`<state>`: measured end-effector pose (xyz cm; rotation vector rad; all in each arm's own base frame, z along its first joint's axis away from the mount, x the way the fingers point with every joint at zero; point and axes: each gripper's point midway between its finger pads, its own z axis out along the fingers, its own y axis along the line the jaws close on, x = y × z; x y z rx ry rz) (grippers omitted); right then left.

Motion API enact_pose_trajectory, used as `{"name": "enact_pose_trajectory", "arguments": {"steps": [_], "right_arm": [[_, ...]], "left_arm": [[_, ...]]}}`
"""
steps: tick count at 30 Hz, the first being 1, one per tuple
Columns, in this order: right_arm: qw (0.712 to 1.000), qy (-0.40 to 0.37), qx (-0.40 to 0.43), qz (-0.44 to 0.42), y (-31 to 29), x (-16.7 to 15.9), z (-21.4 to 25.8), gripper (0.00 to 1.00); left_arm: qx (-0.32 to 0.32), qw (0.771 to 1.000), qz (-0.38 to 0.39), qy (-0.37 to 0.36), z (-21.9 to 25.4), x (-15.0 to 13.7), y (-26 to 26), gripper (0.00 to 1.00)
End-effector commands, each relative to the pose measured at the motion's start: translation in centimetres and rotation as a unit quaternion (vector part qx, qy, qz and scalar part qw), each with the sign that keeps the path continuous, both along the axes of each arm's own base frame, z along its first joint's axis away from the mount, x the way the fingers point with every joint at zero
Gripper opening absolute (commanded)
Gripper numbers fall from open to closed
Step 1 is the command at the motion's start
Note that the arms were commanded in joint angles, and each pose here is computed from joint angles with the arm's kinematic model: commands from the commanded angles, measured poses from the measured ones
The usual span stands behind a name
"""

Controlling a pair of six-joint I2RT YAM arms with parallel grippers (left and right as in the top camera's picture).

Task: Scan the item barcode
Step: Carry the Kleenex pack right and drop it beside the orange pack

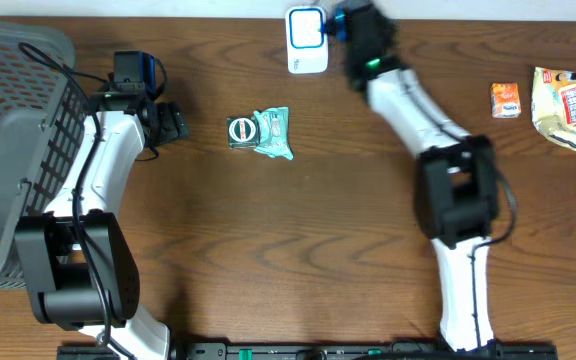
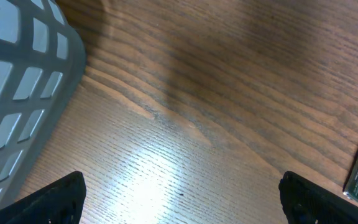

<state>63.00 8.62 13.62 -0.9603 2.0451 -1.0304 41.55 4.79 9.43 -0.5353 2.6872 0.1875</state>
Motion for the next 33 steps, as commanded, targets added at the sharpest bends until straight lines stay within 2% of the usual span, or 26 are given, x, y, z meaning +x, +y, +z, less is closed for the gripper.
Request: {"name": "enact_pose_trajectory", "arguments": {"steps": [1, 5, 9, 10, 11, 12, 13, 18, 21, 29, 31, 33], "right_arm": [[0.977, -0.039, 0.098, -0.183, -10.3, -2.2, 1.9, 0.01], [0.944, 0.043, 0.188, -0.269, -16.7, -5.9, -2.7, 0.01], [0.916, 0.055, 0.213, -0.337, -21.1, -8.2, -3.9, 0.01], [0.909, 0.057, 0.217, -0.352, -22.2, -8.8, -4.1, 0.05], [0.905, 0.06, 0.22, -0.36, -22.8, -9.2, -4.3, 0.26], [0.902, 0.065, 0.222, -0.365, -23.3, -9.5, -4.4, 0.58], [0.899, 0.073, 0.228, -0.366, -23.5, -9.8, -4.7, 0.99], [0.887, 0.118, 0.307, -0.325, -20.9, -9.7, -6.1, 0.99], [0.876, 0.115, 0.356, -0.305, -18.3, -8.9, -5.5, 0.99], [0.879, 0.084, 0.43, -0.189, -10.0, -7.3, 1.9, 0.99], [0.87, 0.098, 0.462, -0.144, -6.9, -7.5, 3.2, 0.99], [0.838, 0.131, 0.522, -0.093, -2.4, -8.0, 4.2, 0.99]], "left_arm": [[0.005, 1.0, -0.005, 0.005, -0.2, -0.2, 0.1, 0.97], [0.005, 1.0, -0.005, 0.005, -0.2, -0.2, 0.1, 0.98], [0.005, 1.0, -0.005, 0.005, -0.2, -0.2, 0.1, 0.98], [0.005, 1.0, -0.005, 0.005, -0.2, -0.2, 0.1, 0.98], [0.005, 1.0, -0.005, 0.005, -0.2, -0.2, 0.1, 0.97], [0.005, 1.0, -0.005, 0.005, -0.2, -0.2, 0.1, 0.98], [0.005, 1.0, -0.005, 0.005, -0.2, -0.2, 0.1, 0.98], [0.005, 1.0, -0.005, 0.005, -0.2, -0.2, 0.1, 0.98], [0.005, 1.0, -0.005, 0.005, -0.2, -0.2, 0.1, 0.98], [0.005, 1.0, -0.005, 0.005, -0.2, -0.2, 0.1, 0.98], [0.005, 1.0, -0.005, 0.005, -0.2, -0.2, 0.1, 0.98], [0.005, 1.0, -0.005, 0.005, -0.2, -0.2, 0.1, 0.97]]}}
